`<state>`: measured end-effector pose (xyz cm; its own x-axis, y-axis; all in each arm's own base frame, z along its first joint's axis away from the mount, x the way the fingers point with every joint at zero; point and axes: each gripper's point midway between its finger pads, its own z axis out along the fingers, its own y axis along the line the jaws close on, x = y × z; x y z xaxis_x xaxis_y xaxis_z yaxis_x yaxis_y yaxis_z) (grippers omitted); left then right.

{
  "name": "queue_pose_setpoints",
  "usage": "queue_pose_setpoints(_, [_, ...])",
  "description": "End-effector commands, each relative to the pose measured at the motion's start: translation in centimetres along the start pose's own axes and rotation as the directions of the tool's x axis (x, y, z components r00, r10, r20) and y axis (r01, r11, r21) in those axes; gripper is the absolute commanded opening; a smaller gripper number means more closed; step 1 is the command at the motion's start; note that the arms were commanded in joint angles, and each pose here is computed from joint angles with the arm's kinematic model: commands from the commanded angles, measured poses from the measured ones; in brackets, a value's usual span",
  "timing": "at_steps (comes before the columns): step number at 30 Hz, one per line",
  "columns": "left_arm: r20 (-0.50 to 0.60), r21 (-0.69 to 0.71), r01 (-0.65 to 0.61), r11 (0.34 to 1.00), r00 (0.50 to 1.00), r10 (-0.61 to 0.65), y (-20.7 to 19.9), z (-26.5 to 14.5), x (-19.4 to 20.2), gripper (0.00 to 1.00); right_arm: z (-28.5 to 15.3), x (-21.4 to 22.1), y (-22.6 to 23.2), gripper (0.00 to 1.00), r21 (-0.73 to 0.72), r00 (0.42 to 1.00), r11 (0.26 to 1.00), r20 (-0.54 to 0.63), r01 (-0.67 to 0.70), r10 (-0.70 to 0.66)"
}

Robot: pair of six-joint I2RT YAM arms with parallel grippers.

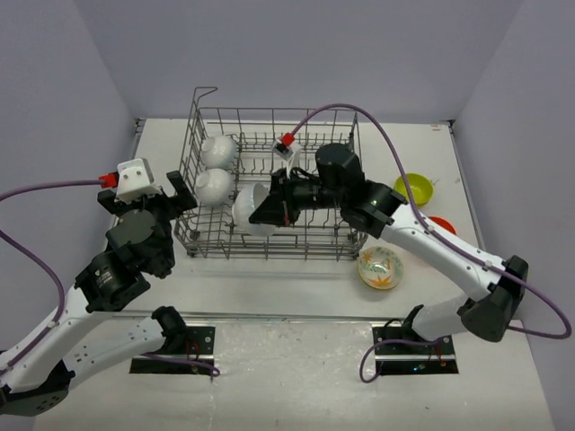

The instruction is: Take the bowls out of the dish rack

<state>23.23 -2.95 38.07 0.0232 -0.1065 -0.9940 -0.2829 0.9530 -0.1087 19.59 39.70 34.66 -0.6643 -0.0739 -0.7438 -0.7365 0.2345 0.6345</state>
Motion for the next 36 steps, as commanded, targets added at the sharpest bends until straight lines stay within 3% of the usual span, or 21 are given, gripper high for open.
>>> queue_pose_setpoints(1, [0.025, -0.028, 0.042, 0.999, 0.999, -0.041, 0.2, 0.3, -0.7, 1.0, -3.3, 2.3, 1.1, 0.0, 0.061, 0.994, 0.993, -0.037, 0.103, -0.101])
queue_pose_setpoints(10, [0.016, -0.025, 0.019, 1.0, 1.0, -0.018, -0.2, 0.5, -0.2, 1.0, -8.4, 10.3, 0.5, 0.0, 0.199, 0.987, 0.977, -0.15, 0.082, -0.053])
queue_pose_setpoints(16, [0.017, -0.039, 0.01, 0.999, 1.0, -0.009, 0.3, 0.5, -0.1, 1.0, -9.4, 17.4, -0.8, 0.0, 0.296, 0.938, 0.946, -0.347, 0.132, -0.022])
queue_pose_setpoints(25, [0.004, -0.047, -0.023, 0.999, 1.0, 0.023, 0.0, 0.6, 0.3, 1.0, -8.4, 23.1, -5.8, 0.0, 0.561, 0.898, 0.8, -0.434, 0.211, 0.067])
queue_pose_setpoints(36, [-0.005, -0.018, -0.031, 0.999, 1.0, 0.031, -0.6, 0.7, 0.4, 1.0, -4.9, 27.5, -11.1, 0.0, 0.692, 0.841, 0.662, -0.514, 0.289, 0.17])
